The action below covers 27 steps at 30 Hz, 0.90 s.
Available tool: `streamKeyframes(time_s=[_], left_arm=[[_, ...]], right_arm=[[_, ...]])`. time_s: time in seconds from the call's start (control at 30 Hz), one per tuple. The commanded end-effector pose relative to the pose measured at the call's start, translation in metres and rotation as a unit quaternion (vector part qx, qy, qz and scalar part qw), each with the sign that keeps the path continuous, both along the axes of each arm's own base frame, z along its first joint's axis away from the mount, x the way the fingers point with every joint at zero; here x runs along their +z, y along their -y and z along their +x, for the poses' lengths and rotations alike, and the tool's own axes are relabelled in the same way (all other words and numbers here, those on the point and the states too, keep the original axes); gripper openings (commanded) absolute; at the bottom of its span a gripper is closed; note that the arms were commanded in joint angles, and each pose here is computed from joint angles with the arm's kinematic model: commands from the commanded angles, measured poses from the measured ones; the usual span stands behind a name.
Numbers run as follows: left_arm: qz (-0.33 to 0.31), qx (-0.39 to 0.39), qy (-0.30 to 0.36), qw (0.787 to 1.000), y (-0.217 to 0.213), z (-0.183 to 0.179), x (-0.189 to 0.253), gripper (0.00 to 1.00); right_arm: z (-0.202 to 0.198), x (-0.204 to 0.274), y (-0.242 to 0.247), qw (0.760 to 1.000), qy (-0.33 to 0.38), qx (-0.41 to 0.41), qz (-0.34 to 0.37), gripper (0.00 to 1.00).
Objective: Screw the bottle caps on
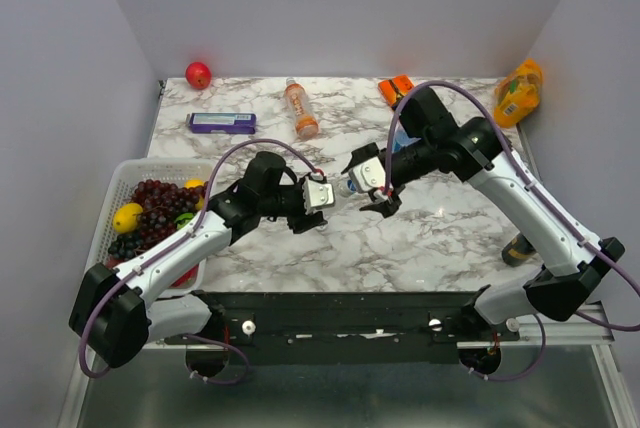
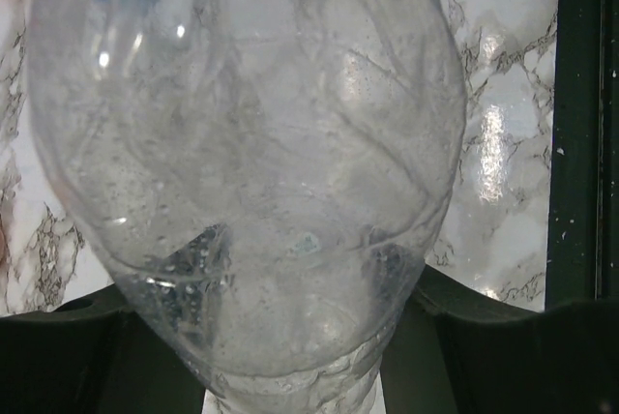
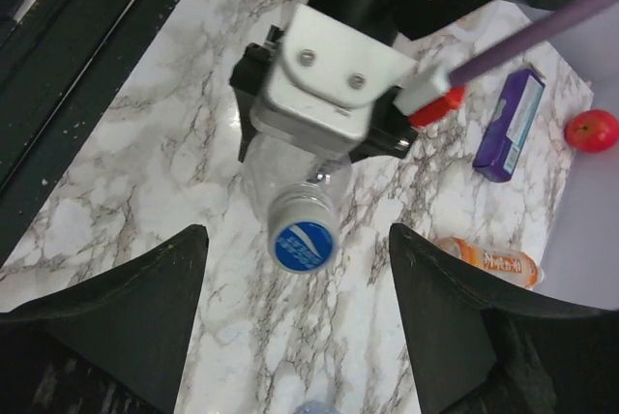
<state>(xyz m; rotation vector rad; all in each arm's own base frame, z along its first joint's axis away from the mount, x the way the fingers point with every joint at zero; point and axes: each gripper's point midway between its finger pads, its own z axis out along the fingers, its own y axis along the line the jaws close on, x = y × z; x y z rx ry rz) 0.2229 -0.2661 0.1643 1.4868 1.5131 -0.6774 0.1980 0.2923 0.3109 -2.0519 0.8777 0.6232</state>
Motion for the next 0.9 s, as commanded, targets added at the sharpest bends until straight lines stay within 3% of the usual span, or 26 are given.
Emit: streamKeyframes(time_s=[0.0, 0.47, 0.7, 0.8, 0.87], left_arm=[[-0.041, 0.002, -0.024, 0.999, 0.012, 0.001, 0.024, 0.00], [-0.114, 0.081, -0.069, 0.988, 0.014, 0.011, 0.046, 0.00], [-0.119, 0.106, -0.077, 0.984, 0.007, 0.011, 0.041, 0.00], [-0.114, 0.101, -0.064, 0.986, 0.006, 0.011, 0.040, 0.00], [-0.108, 0.095, -0.060, 0.988, 0.005, 0.009, 0.038, 0.00]], right_arm=[[-0.012, -0.018, 0.005, 0.999, 0.008, 0.026, -0.019, 0.83], [0.024, -0.057, 0.018, 0.983, -0.060, -0.144, -0.094, 0.83], [0.006, -0.076, 0.048, 0.961, -0.118, -0.182, -0.170, 0.78], [0.000, -0.063, 0.057, 0.961, -0.124, -0.192, -0.155, 0.75], [0.009, -0.039, 0.057, 0.960, -0.133, -0.221, -0.106, 0.74]])
